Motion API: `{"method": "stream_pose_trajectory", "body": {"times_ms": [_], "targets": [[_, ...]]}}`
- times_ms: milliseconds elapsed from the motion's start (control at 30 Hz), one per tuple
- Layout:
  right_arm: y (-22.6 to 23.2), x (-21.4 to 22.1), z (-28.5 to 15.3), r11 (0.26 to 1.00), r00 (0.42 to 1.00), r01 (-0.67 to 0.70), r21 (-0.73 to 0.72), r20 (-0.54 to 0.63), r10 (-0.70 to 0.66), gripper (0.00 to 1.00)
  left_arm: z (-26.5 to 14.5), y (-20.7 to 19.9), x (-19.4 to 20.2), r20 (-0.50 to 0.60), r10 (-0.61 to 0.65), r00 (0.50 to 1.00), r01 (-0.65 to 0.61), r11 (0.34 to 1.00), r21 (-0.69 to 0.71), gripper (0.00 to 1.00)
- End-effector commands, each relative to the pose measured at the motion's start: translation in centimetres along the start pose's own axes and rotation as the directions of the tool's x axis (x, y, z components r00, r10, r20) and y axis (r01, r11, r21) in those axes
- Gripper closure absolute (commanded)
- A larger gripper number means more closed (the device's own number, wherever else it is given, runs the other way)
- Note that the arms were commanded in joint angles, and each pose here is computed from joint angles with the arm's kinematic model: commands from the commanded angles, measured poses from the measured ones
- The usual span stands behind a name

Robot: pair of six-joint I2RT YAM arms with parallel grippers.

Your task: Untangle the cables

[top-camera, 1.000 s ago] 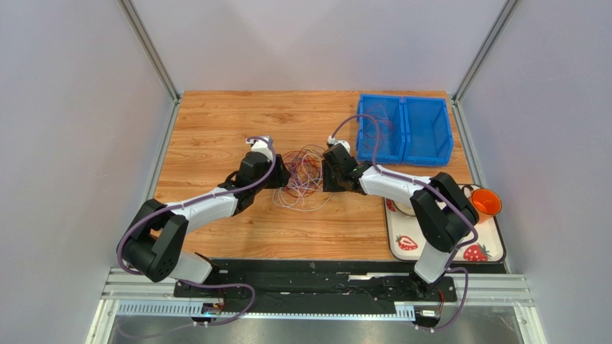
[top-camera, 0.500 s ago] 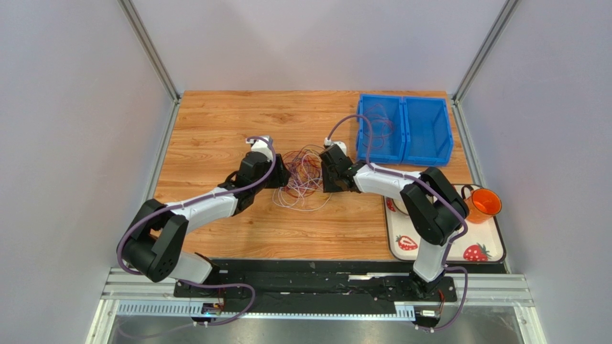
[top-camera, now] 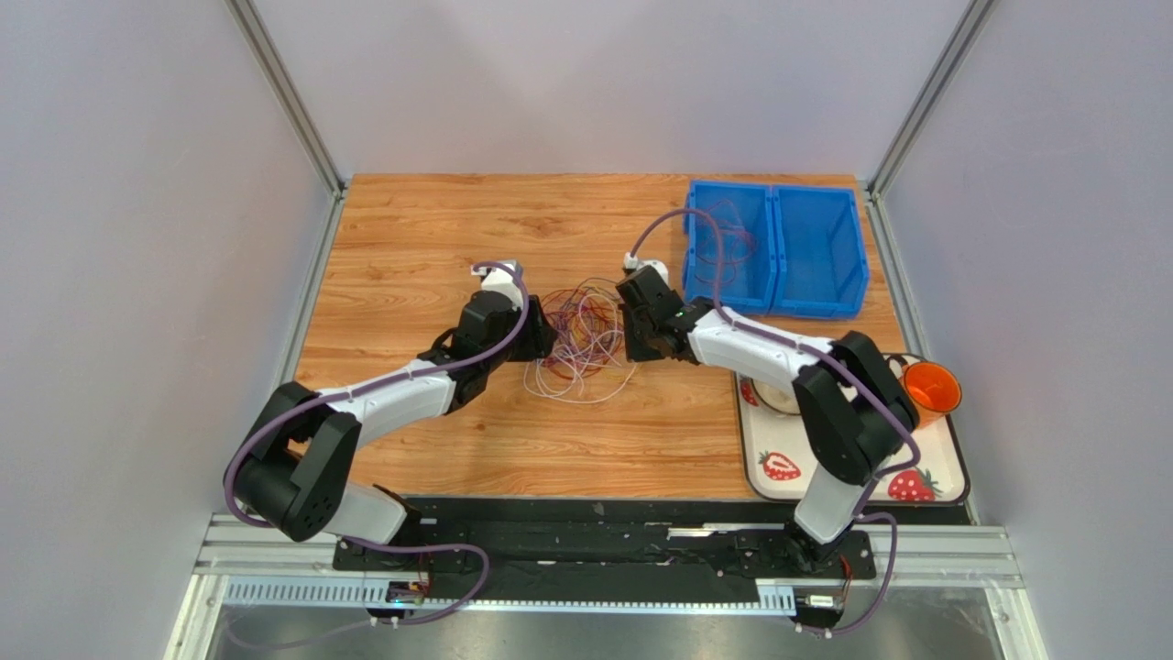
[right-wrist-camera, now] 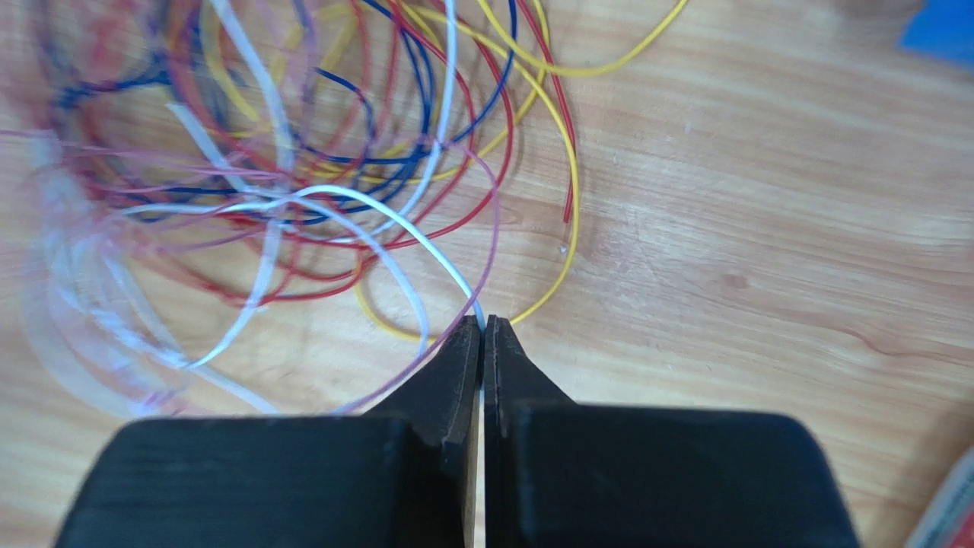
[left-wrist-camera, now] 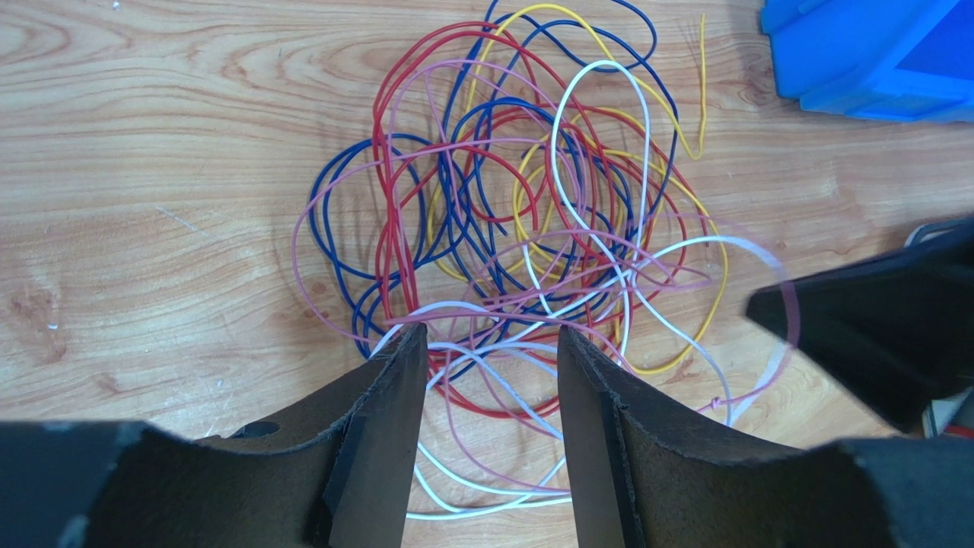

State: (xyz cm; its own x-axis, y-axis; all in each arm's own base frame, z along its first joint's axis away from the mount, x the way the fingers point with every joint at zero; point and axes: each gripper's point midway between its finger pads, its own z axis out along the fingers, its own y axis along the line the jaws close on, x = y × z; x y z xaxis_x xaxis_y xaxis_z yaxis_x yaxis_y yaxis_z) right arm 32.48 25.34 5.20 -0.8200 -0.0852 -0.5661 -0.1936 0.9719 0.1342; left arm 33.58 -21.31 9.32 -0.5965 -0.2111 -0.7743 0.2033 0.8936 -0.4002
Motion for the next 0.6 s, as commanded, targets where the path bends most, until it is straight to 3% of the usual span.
{"method": "stream_pose_trajectory", "body": {"times_ms": [0, 200, 433, 567], "targets": [[0.7, -6.0, -7.2, 0.999, 0.986, 0.010, -0.040, 0.166, -0.003, 1.00, 0.2, -0.8, -1.1, 0.033, -0.009, 0.999, 0.008, 1.000, 0.027, 0.46], [0.7, -11.8, -16.8, 0.996, 0.933, 0.022, -0.082, 0.359, 0.009, 1.00, 0.5, -0.9, -1.0, 0.025, -0.004, 1.000, 0.004, 1.000, 0.029, 0.48], [0.0, -18.1, -28.5, 0.994, 0.804, 0.013, -0.111, 0.592, 0.055, 1.00, 0.9, -1.2, -0.5, 0.007, 0.022, 1.000, -0.022, 1.000, 0.002, 0.60], [-0.5, -21.8, -35.6, 0.991, 0.696, 0.002, -0.132, 0.712, 0.094, 1.00, 1.0, -1.4, -0.5, 0.004, 0.030, 1.000, -0.030, 1.000, 0.001, 0.69]]}}
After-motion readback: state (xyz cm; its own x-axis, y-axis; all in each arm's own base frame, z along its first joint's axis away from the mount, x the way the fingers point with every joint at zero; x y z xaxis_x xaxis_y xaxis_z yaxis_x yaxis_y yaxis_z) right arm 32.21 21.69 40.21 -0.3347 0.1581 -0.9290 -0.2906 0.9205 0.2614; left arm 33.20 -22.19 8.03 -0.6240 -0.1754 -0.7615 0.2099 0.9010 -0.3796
